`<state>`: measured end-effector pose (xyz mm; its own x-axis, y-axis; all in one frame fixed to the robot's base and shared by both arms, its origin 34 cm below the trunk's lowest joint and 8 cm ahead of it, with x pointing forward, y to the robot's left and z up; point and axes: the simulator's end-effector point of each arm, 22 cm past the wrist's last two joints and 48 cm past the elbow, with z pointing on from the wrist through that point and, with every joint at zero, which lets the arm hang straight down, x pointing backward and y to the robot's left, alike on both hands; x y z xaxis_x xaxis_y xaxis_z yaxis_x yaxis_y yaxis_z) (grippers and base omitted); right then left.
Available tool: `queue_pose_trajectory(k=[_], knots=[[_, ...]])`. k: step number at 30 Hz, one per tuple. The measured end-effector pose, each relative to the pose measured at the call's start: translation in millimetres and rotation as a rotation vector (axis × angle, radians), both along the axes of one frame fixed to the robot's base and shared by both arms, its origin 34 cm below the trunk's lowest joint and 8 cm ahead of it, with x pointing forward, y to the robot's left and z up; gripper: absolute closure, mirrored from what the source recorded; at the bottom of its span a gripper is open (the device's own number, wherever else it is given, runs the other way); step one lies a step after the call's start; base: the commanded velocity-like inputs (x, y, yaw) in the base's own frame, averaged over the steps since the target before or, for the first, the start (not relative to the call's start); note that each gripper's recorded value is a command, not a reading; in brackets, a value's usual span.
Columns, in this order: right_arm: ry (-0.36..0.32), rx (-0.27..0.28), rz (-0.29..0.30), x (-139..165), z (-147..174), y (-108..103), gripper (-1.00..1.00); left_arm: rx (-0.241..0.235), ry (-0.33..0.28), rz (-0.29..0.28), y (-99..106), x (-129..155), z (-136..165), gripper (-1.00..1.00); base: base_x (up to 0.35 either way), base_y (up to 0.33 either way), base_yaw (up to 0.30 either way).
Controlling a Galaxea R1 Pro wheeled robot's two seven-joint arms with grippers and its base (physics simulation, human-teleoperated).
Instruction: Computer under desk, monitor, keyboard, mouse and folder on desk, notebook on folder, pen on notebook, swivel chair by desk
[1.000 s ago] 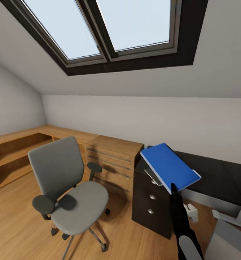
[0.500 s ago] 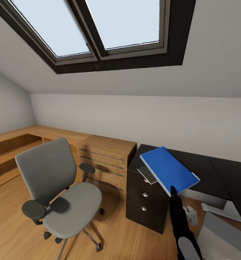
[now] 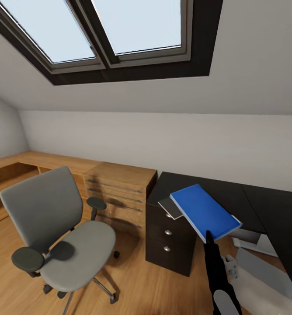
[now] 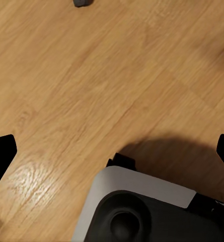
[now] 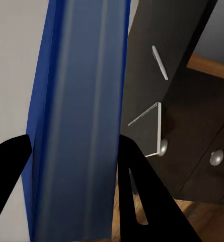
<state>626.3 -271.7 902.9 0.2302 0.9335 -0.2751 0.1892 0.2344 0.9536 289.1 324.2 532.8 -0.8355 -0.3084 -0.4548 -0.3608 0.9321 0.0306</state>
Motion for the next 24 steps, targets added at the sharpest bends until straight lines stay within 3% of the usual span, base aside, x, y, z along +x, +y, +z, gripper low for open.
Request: queue_pose_trajectory(k=[5, 7, 10, 14, 17, 21, 24], knots=[[0.01, 0.0, 0.0, -0.1, -5.0, 0.3, 1.0, 0.0, 0.008, 0.001, -0.1, -3.1, -1.3, -1.0, 0.0, 0.0, -0.148], [0.014, 0.0, 0.0, -0.1, -6.6, 0.3, 1.0, 0.0, -0.018, -0.002, 0.5, 7.3, 3.2, -1.0, 0.0, 0.0, -0.146], [0.018, 0.0, 0.0, 0.0, -8.5, 0.3, 1.0, 0.012, -0.137, -0.007, 2.4, 57.5, 29.4, -1.0, 0.0, 0.0, -0.145], [0.022, 0.001, 0.0, 0.1, -10.9, 0.3, 1.0, -0.036, -0.331, -0.058, -46.6, 147.0, 92.2, -1.0, 0.0, 0.0, -0.145], [0.025, 0.001, 0.0, 0.3, -12.2, 0.3, 1.0, -0.079, -0.352, -0.077, -67.9, 176.8, 122.7, -1.0, 0.0, 0.0, -0.145], [0.023, 0.002, -0.002, 1.0, -10.9, -0.4, 1.0, -0.153, -0.331, -0.118, -96.7, 205.4, 174.1, -1.0, 0.0, 0.0, -0.145], [0.015, 0.003, -0.004, 1.9, -7.2, -1.2, 1.0, -0.166, -0.287, -0.123, -101.1, 194.5, 164.2, -1.0, 0.0, 0.0, -0.145]])
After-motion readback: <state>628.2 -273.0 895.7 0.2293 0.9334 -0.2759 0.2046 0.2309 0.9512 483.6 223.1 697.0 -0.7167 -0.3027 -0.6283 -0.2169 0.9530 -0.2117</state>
